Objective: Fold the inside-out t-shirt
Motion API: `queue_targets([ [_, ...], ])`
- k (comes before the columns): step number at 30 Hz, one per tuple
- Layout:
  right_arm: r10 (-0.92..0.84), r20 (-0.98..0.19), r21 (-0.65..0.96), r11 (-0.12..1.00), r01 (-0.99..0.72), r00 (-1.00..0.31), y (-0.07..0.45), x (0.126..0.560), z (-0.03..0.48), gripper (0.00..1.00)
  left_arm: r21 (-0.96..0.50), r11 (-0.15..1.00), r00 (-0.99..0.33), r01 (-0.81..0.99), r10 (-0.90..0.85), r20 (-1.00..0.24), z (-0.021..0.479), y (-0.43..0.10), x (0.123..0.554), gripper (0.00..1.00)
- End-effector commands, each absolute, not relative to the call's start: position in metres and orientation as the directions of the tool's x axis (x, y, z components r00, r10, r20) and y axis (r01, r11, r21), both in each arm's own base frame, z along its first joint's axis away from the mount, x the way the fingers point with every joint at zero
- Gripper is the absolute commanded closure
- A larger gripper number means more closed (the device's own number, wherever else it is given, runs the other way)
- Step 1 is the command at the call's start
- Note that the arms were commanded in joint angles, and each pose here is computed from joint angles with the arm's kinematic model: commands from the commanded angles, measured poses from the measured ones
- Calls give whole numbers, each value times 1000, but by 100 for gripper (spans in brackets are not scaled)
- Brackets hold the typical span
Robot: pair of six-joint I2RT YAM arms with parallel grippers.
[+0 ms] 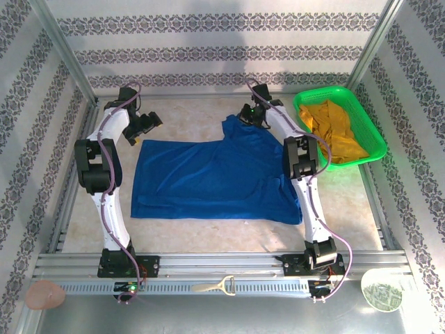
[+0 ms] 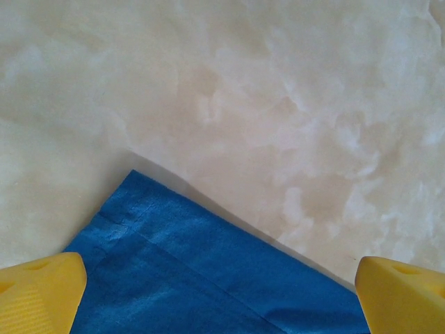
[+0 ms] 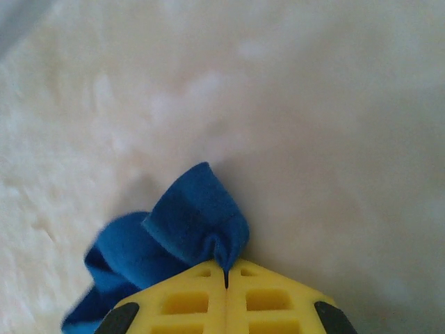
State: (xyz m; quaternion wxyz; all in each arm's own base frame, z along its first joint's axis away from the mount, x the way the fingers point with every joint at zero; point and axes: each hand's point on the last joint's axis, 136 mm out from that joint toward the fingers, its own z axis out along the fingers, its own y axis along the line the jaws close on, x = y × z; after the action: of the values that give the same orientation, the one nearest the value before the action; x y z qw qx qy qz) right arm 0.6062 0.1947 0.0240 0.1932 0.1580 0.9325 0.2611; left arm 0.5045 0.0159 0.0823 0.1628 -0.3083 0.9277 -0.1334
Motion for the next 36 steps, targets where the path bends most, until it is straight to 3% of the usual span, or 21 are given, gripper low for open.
queue_targets([
  [1, 370, -256, 457, 860, 225, -893, 178, 571, 21, 100, -323, 778, -758, -539, -615, -216, 81, 25, 493, 0],
  [5, 373, -290, 440, 870, 224, -881, 163, 548, 36, 100, -299, 798, -778, -523, -591, -216, 75, 27, 488, 0],
  [8, 361, -331, 478, 861, 175, -872, 161, 553, 58, 57, -272, 823, -803, -498, -556, -213, 69, 27, 488, 0],
  [10, 343, -362, 498, 857, 131, -867, 163, 563, 75, 47, -239, 842, -819, -484, -532, -216, 64, 32, 490, 0],
  [19, 240, -467, 384, 922, 49, -851, 158, 601, 103, 37, -63, 925, -902, -374, -379, -206, 46, 40, 497, 2],
  [28, 193, -451, 318, 947, 45, -871, 166, 615, 70, 33, -39, 937, -921, -348, -349, -173, 29, 34, 498, 14],
  [36, 224, -379, 367, 927, 76, -898, 174, 612, 36, 37, -47, 939, -924, -342, -345, -164, 25, 30, 499, 24],
])
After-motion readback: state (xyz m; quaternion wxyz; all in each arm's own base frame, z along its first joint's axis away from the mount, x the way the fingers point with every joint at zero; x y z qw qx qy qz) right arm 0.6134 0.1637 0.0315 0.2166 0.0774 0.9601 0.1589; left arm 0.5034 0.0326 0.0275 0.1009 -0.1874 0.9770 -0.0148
